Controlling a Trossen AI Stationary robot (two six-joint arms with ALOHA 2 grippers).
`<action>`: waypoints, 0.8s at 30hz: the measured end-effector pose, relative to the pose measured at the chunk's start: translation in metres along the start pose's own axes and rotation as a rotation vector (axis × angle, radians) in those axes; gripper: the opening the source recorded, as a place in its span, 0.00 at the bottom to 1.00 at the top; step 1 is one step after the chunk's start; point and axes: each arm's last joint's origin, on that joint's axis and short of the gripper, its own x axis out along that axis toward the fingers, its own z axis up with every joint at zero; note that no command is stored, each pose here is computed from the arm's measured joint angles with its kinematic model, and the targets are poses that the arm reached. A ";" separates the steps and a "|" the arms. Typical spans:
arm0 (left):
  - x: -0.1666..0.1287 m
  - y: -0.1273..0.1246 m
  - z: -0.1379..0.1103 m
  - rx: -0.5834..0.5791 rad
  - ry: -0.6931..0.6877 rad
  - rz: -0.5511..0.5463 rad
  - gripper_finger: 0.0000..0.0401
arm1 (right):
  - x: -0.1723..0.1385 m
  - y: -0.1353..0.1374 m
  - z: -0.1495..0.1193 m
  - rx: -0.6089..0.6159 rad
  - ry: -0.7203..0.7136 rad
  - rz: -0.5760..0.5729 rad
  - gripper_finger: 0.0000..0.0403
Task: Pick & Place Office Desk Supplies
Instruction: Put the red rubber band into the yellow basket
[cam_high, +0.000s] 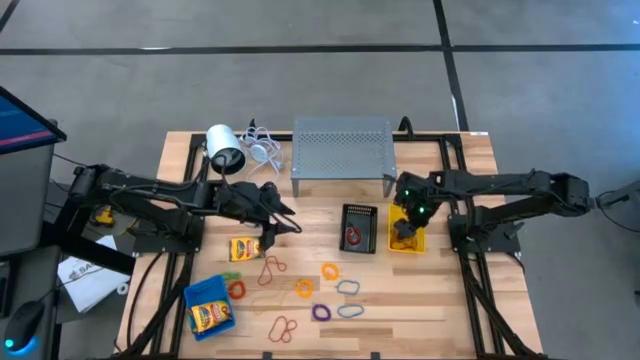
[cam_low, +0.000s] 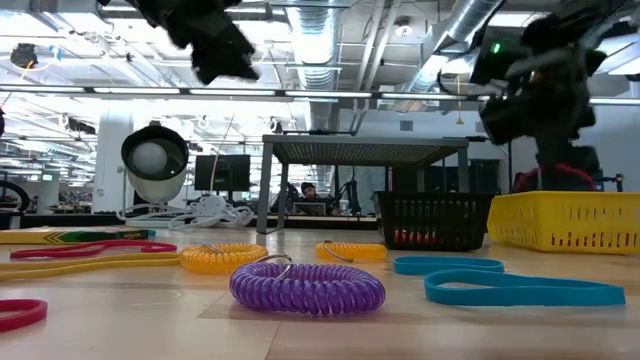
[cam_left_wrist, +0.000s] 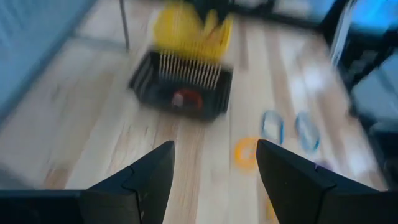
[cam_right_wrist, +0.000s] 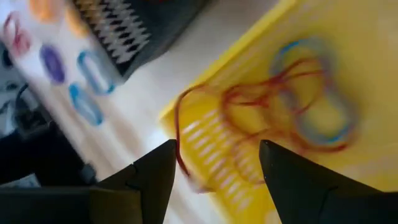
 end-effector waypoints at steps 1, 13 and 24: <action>0.004 -0.001 0.005 0.002 -0.057 -0.005 0.56 | 0.000 0.000 0.001 -0.007 -0.006 0.005 0.56; 0.093 0.018 0.011 0.186 -0.246 -0.001 0.56 | -0.002 0.008 0.005 -0.061 -0.047 0.080 0.56; 0.175 0.013 0.036 0.340 -0.229 -0.055 0.56 | -0.014 0.010 -0.001 -0.092 -0.100 0.110 0.56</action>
